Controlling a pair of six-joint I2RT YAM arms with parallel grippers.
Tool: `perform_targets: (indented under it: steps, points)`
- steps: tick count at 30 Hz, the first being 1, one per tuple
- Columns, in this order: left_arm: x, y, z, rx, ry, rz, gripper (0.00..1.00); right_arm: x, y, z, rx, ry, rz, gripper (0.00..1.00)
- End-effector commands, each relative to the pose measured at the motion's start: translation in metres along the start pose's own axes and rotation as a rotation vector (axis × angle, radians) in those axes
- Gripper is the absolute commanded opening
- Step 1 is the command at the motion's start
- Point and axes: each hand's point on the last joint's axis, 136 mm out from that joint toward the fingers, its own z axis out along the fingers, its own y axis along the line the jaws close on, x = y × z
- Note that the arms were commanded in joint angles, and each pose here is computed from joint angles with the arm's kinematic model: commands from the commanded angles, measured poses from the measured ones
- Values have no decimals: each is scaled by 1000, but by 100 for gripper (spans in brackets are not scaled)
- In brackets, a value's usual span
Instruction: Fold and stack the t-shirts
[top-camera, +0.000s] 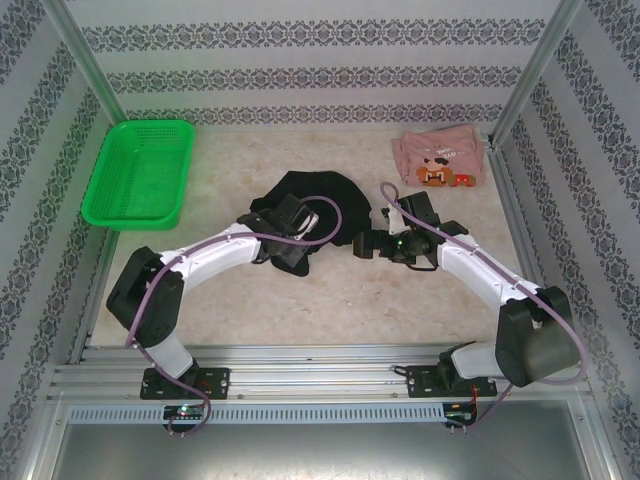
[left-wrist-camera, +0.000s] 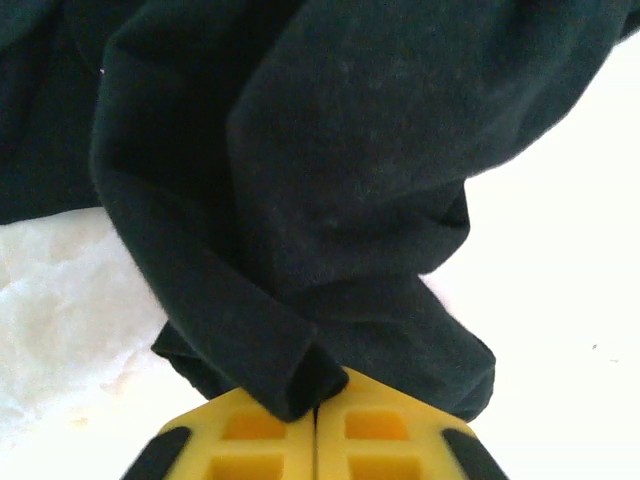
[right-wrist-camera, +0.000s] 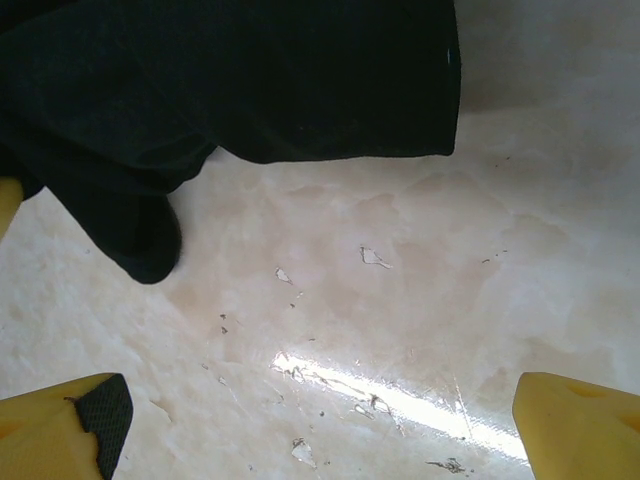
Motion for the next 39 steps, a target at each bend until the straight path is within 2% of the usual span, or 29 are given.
perform_targets:
  steps: [1,8,14,19,20,22,24,26,30,36,39]
  points:
    - [-20,4,-30,8,-83,-12,0,-7,7,-4,-22,-17,2,98]
    - [-38,23,-93,5,-226,-156,0,-24,8,17,14,-3,-31,97]
    - [-43,38,-142,-4,-337,-260,0,-61,4,43,14,-51,-47,92]
    - [-31,52,-166,-60,-361,-304,0,-80,4,73,-17,-25,-35,72]
    - [-27,55,-170,-72,-366,-315,0,-84,4,77,-18,-30,-37,61]
    - [-21,61,-176,-88,-371,-337,0,-98,0,77,8,-68,-32,32]
    - [-14,67,-181,-114,-372,-357,0,-112,4,66,-4,-116,-23,9]
    - [-8,74,-186,-139,-375,-379,0,-125,14,45,-28,-176,-31,3]
    - [6,92,-200,-194,-402,-442,0,-135,28,-9,-22,-242,-84,3]
    - [16,110,-218,-245,-434,-484,0,-121,34,-78,-37,-253,-105,4]
    - [15,114,-219,-252,-432,-481,0,-119,53,-109,-87,-293,-149,5]
